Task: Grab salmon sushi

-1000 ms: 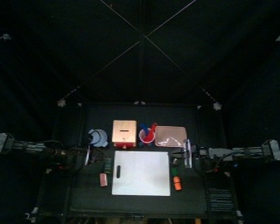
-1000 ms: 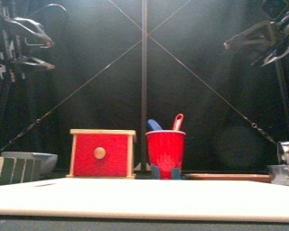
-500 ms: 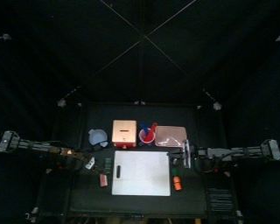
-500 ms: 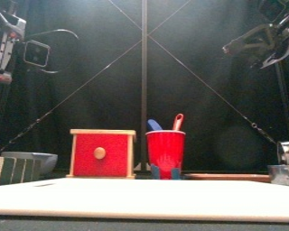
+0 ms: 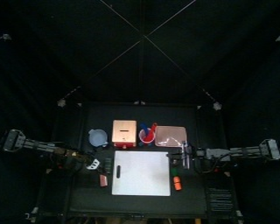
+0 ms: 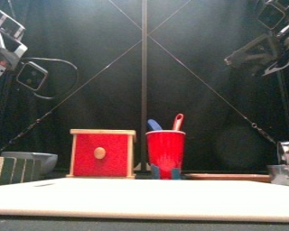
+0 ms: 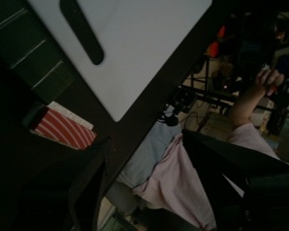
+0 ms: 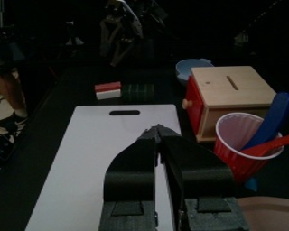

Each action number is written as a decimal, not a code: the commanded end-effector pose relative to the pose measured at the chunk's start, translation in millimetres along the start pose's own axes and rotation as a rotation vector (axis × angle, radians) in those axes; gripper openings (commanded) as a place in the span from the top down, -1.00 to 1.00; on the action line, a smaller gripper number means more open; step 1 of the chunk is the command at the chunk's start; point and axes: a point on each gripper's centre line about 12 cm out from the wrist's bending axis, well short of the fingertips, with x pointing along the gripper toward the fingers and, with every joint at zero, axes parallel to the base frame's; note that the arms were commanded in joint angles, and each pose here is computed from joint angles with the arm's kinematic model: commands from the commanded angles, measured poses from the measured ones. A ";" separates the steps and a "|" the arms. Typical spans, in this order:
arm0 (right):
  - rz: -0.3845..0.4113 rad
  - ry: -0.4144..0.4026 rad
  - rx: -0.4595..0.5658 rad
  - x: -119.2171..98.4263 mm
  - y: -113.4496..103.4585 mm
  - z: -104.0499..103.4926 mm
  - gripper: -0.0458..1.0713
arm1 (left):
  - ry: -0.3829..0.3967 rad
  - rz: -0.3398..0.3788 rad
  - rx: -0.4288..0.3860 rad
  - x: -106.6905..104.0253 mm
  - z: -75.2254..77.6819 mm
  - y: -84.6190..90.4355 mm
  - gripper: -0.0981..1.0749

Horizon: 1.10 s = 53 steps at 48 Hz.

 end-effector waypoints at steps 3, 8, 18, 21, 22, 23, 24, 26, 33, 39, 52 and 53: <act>-0.004 -0.001 0.001 1.1 -1.0 0.6 0.88 | -0.015 0.042 -0.049 1.3 1.5 6.5 -0.78; -0.008 0.006 -0.002 0.6 -1.8 -2.1 0.88 | -0.031 0.093 -0.086 1.5 2.4 15.6 -0.78; -0.011 0.017 -0.001 -0.4 -2.4 -6.5 0.88 | -0.057 0.216 -0.161 -1.4 4.6 22.6 -0.78; -0.011 0.019 -0.001 -0.6 -2.4 -7.1 0.88 | -0.059 0.274 -0.178 -1.8 4.2 24.8 -0.78; -0.011 0.017 -0.003 -0.6 -2.3 -6.9 0.88 | -0.060 0.291 -0.186 -2.0 3.9 24.9 -0.78; -0.011 0.020 -0.001 -0.7 -2.4 -7.7 0.88 | -0.062 0.306 -0.190 -1.8 3.4 24.7 -0.78; -0.011 0.019 -0.001 -0.7 -2.4 -7.5 0.88 | -0.066 0.325 -0.195 -1.6 2.9 24.1 -0.78; -0.010 0.022 -0.003 -0.7 -2.3 -8.4 0.88 | -0.073 0.341 -0.198 -0.7 1.8 21.5 -0.78; -0.013 0.023 -0.004 -0.7 -2.9 -8.6 0.88 | -0.093 0.357 -0.192 7.3 -3.5 11.9 -0.78; -0.015 0.022 -0.004 -0.9 -3.3 -8.3 0.88 | -0.088 0.447 -0.261 23.1 -11.3 20.4 -0.78; -0.015 0.022 -0.002 -0.7 -3.3 -8.4 0.88 | -0.077 0.523 -0.228 61.6 -17.7 7.1 -0.78; -0.015 0.023 -0.002 -0.7 -3.3 -8.6 0.88 | -0.078 0.522 -0.226 63.6 -17.2 5.0 -0.78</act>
